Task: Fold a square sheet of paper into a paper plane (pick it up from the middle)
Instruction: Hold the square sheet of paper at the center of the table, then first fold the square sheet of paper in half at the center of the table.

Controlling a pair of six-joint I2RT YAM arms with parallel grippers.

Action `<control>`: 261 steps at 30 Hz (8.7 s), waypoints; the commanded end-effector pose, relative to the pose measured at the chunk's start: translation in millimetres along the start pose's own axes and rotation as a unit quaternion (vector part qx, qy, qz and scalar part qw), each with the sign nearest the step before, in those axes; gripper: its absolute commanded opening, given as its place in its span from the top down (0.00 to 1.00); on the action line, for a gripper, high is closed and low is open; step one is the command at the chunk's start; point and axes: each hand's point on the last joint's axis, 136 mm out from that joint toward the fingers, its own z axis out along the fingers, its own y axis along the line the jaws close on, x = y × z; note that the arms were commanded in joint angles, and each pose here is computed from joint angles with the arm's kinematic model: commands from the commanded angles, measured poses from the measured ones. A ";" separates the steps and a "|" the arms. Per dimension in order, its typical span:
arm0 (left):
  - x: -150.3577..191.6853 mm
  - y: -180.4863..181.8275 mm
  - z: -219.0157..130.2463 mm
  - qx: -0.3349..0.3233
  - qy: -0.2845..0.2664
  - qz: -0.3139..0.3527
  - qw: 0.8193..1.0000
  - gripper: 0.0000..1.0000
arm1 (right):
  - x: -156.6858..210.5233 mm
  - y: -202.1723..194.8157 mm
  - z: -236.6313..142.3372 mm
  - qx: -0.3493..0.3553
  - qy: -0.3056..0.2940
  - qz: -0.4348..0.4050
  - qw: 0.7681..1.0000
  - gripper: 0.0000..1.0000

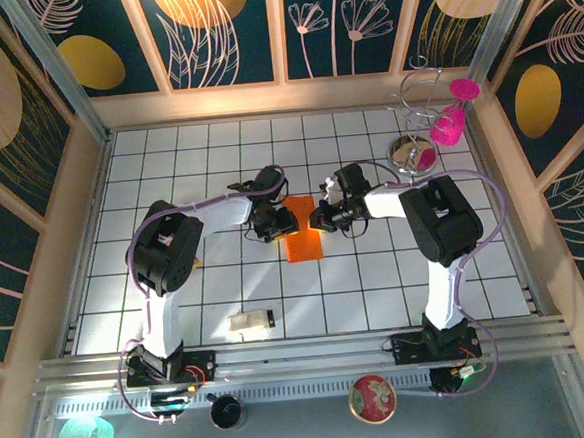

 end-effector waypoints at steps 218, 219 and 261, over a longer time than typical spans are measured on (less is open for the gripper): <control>-22.8 -6.5 -13.0 0.144 -0.030 0.012 0.989 0.98 | -0.1 -28.4 12.2 0.107 0.032 0.055 0.992 0.99; -22.8 -12.4 -19.2 0.154 -0.032 0.017 0.987 0.97 | 3.1 -33.5 13.2 0.115 0.035 0.058 0.991 0.99; 41.7 8.3 -33.2 0.135 -0.008 0.027 0.990 0.93 | 30.2 -83.2 20.1 0.187 0.056 0.102 0.975 1.00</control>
